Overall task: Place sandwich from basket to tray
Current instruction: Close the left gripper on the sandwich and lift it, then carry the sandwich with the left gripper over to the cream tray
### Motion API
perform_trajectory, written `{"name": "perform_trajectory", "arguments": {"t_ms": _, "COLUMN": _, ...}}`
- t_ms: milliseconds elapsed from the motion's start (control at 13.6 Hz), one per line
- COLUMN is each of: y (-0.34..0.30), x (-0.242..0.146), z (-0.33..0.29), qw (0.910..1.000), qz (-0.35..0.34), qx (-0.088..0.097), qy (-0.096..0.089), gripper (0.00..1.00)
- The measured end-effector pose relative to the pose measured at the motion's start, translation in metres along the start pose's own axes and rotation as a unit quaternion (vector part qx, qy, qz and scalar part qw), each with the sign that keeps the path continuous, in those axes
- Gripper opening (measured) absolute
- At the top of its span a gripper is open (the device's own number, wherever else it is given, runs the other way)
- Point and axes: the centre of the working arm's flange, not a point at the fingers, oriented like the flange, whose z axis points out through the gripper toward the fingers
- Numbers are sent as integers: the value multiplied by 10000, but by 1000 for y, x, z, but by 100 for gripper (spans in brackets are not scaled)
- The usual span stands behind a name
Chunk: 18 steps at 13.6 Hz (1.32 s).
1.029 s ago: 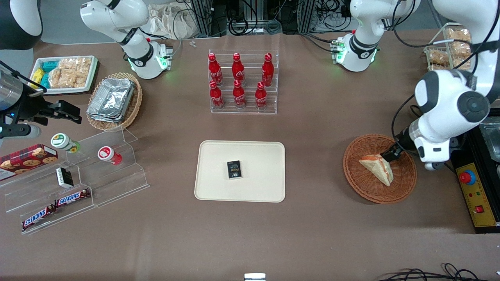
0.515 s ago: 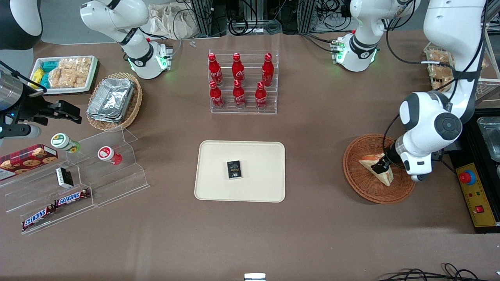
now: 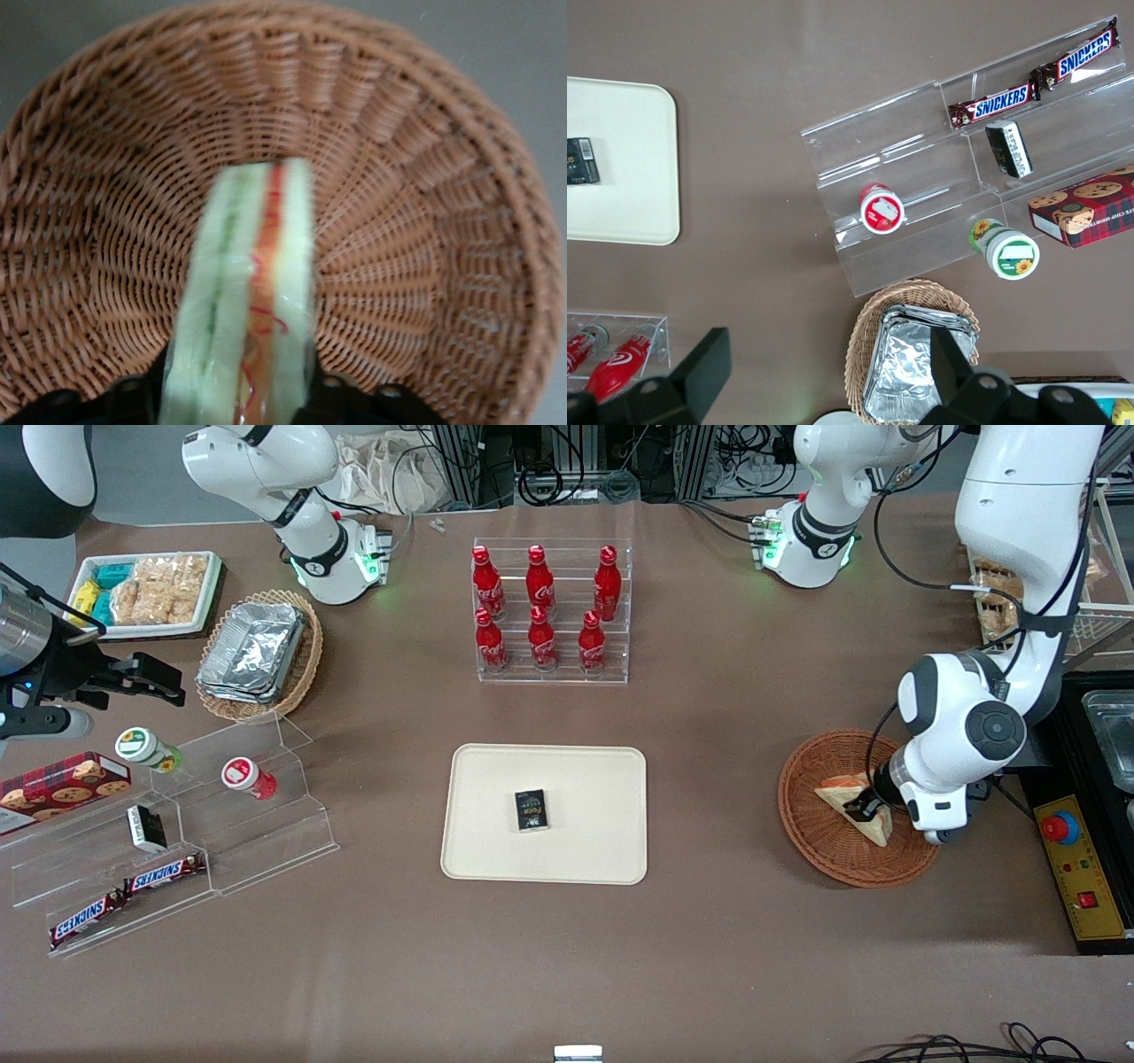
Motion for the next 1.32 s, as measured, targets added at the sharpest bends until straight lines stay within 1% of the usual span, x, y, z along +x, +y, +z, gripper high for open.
{"name": "perform_trajectory", "arguments": {"t_ms": 74, "y": 4, "x": 2, "z": -12, "qw": 10000, "qz": -15, "qx": -57, "qy": 62, "gripper": 46}}
{"name": "perform_trajectory", "arguments": {"t_ms": 147, "y": 8, "x": 3, "z": -31, "qw": 9999, "qz": 3, "qx": -61, "qy": 83, "gripper": 39}}
{"name": "perform_trajectory", "arguments": {"t_ms": 294, "y": 21, "x": -10, "z": -85, "qw": 9999, "qz": 152, "qx": 47, "qy": 20, "gripper": 34}}
{"name": "perform_trajectory", "arguments": {"t_ms": 368, "y": 35, "x": -28, "z": -116, "qw": 9994, "qz": 337, "qx": 115, "qy": -42, "gripper": 33}}
{"name": "perform_trajectory", "arguments": {"t_ms": 441, "y": 53, "x": -53, "z": -143, "qw": 9981, "qz": 598, "qx": 148, "qy": -87, "gripper": 30}}
{"name": "perform_trajectory", "arguments": {"t_ms": 515, "y": 74, "x": -84, "z": -164, "qw": 9957, "qz": 919, "qx": 105, "qy": -98, "gripper": 24}}
{"name": "perform_trajectory", "arguments": {"t_ms": 588, "y": 96, "x": -119, "z": -176, "qw": 9919, "qz": 1265, "qx": 9, "qy": -98, "gripper": 19}}
{"name": "perform_trajectory", "arguments": {"t_ms": 662, "y": 115, "x": -155, "z": -180, "qw": 9869, "qz": 1605, "qx": -85, "qy": -119, "gripper": 19}}
{"name": "perform_trajectory", "arguments": {"t_ms": 735, "y": 130, "x": -188, "z": -178, "qw": 9804, "qz": 1956, "qx": -184, "qy": -156, "gripper": 19}}
{"name": "perform_trajectory", "arguments": {"t_ms": 809, "y": 144, "x": -219, "z": -171, "qw": 9709, "qz": 2370, "qx": -267, "qy": -221, "gripper": 19}}
{"name": "perform_trajectory", "arguments": {"t_ms": 882, "y": 154, "x": -246, "z": -160, "qw": 9593, "qz": 2792, "qx": -285, "qy": -312, "gripper": 19}}
{"name": "perform_trajectory", "arguments": {"t_ms": 956, "y": 163, "x": -269, "z": -145, "qw": 9469, "qz": 3183, "qx": -256, "qy": -383, "gripper": 19}}
{"name": "perform_trajectory", "arguments": {"t_ms": 1029, "y": 171, "x": -286, "z": -129, "qw": 9351, "qz": 3513, "qx": -238, "qy": -396, "gripper": 19}}
{"name": "perform_trajectory", "arguments": {"t_ms": 1103, "y": 180, "x": -298, "z": -113, "qw": 9245, "qz": 3781, "qx": -281, "qy": -381, "gripper": 19}}
{"name": "perform_trajectory", "arguments": {"t_ms": 1250, "y": 199, "x": -315, "z": -83, "qw": 9075, "qz": 4158, "qx": -507, "qy": -316, "gripper": 19}}
{"name": "perform_trajectory", "arguments": {"t_ms": 1324, "y": 207, "x": -322, "z": -68, "qw": 9009, "qz": 4285, "qx": -636, "qy": -257, "gripper": 19}}
